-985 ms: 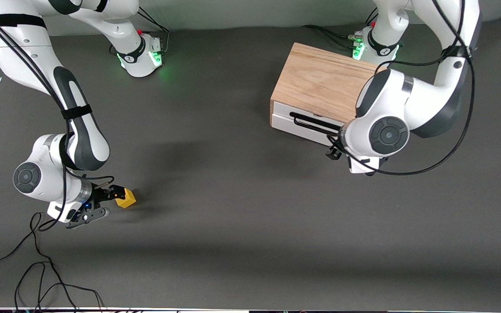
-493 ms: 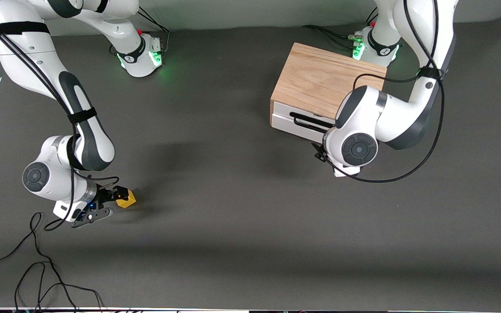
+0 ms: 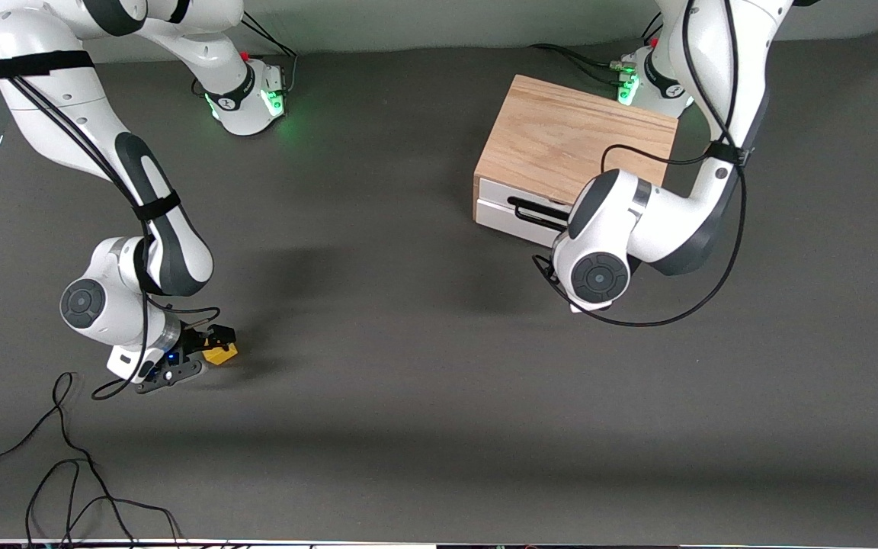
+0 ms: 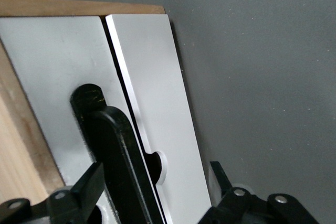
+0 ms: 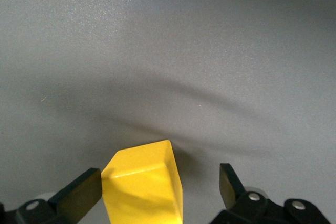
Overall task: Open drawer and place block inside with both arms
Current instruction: 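Lower the right gripper around the cube while the left gripper hooks the handle, then close the right gripper on the yellow cube and the left on the handle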
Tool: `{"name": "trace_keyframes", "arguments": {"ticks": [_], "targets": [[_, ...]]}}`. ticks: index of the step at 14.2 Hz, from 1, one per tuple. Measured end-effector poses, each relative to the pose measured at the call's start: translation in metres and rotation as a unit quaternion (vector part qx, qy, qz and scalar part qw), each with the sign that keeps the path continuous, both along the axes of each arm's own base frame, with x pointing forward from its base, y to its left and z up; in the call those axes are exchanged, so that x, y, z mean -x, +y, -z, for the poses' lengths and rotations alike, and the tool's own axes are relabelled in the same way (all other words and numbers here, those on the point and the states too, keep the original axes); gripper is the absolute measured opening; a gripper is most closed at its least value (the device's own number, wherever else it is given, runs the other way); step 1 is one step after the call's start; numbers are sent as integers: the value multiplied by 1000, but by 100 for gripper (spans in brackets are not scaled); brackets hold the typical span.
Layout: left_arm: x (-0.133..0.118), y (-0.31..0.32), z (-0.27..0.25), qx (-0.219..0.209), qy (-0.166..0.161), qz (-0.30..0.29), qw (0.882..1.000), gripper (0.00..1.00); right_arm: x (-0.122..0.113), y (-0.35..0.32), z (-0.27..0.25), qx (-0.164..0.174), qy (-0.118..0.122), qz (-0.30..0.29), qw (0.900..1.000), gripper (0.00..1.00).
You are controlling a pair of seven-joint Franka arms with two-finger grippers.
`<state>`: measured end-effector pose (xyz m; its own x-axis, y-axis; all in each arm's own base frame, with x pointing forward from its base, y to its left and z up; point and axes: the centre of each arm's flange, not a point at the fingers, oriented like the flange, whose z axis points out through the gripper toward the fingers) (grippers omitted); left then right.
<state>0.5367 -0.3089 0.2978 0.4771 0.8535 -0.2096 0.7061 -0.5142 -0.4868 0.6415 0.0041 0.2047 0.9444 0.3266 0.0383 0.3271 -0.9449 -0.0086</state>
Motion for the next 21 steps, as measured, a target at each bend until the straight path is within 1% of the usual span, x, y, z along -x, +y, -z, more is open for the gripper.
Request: {"name": "trace_keyframes", "arguments": {"ticks": [3, 6, 7, 9, 11, 13, 14, 17, 21], "targets": [[3, -1, 14, -6, 12, 0, 1000, 90, 0, 0, 0, 0, 0, 0, 1000, 100], [5, -2, 27, -11, 22, 1, 1000, 88, -3, 0, -7, 0, -1, 0, 1000, 100], [6, -3, 29, -11, 23, 3, 1000, 81, -6, 0, -13, -1, 1, 0, 1000, 100], [7, -5, 29, -12, 25, 4, 1000, 59, -9, 1, -24, -2, 14, -1, 1000, 100], [9, -4, 25, -15, 29, 6, 999, 37, -9, 1, -27, -2, 19, -1, 1000, 100], [7, -5, 19, -12, 22, 5, 1000, 18, -7, 1, -24, -2, 23, -1, 1000, 100], [5, -6, 17, -13, 17, -3, 1000, 11, -6, 1, -20, -2, 23, -1, 1000, 100], [-2, -9, 8, -7, 3, -6, 1000, 11, 3, 0, 1, -1, 17, 0, 1000, 100], [-7, -11, 5, -2, -7, -1, 1000, 11, 11, 0, 24, 0, 16, 1, 1000, 100]]}}
